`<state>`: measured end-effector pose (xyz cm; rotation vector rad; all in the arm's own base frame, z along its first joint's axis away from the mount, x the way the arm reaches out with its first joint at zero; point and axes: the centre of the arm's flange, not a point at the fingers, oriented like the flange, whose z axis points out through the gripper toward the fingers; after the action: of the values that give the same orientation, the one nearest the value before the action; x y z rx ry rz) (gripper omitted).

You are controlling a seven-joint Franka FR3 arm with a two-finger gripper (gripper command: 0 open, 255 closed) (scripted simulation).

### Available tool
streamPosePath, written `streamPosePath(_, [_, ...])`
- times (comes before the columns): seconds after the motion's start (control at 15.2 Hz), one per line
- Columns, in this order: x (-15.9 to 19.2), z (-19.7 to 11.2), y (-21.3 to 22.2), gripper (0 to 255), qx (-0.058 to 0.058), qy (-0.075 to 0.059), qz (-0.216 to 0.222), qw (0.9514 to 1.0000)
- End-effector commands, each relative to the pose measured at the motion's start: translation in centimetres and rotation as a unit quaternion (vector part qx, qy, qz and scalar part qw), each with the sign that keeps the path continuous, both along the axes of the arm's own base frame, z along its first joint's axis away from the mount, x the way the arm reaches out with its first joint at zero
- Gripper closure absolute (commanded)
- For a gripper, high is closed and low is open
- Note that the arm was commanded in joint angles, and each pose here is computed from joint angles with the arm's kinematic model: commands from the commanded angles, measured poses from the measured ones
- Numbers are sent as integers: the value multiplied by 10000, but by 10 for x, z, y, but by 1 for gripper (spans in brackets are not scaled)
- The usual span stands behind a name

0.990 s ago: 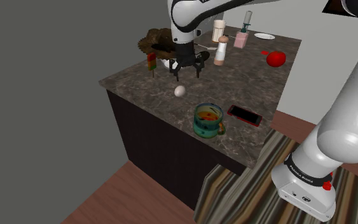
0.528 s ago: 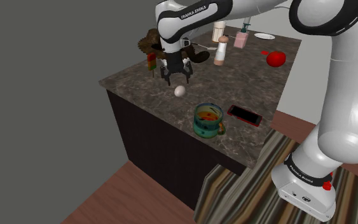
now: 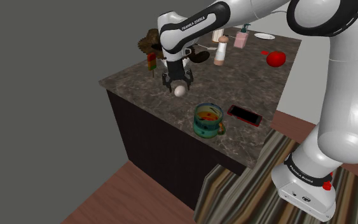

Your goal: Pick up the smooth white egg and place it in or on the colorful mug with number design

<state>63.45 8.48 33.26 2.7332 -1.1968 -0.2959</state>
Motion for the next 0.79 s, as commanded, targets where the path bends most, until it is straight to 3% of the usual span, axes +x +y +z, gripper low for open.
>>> streamPosePath(0.0, [0, -2, 0, 0, 0, -3, 0, 10000])
streamPosePath(0.33, [0, -2, 0, 0, 0, -2, 0, 10000])
streamPosePath(0.4, [0, -2, 0, 255, 0, -2, 0, 10000])
streamPosePath(0.73, [0, -2, 0, 255, 0, -2, 0, 10000])
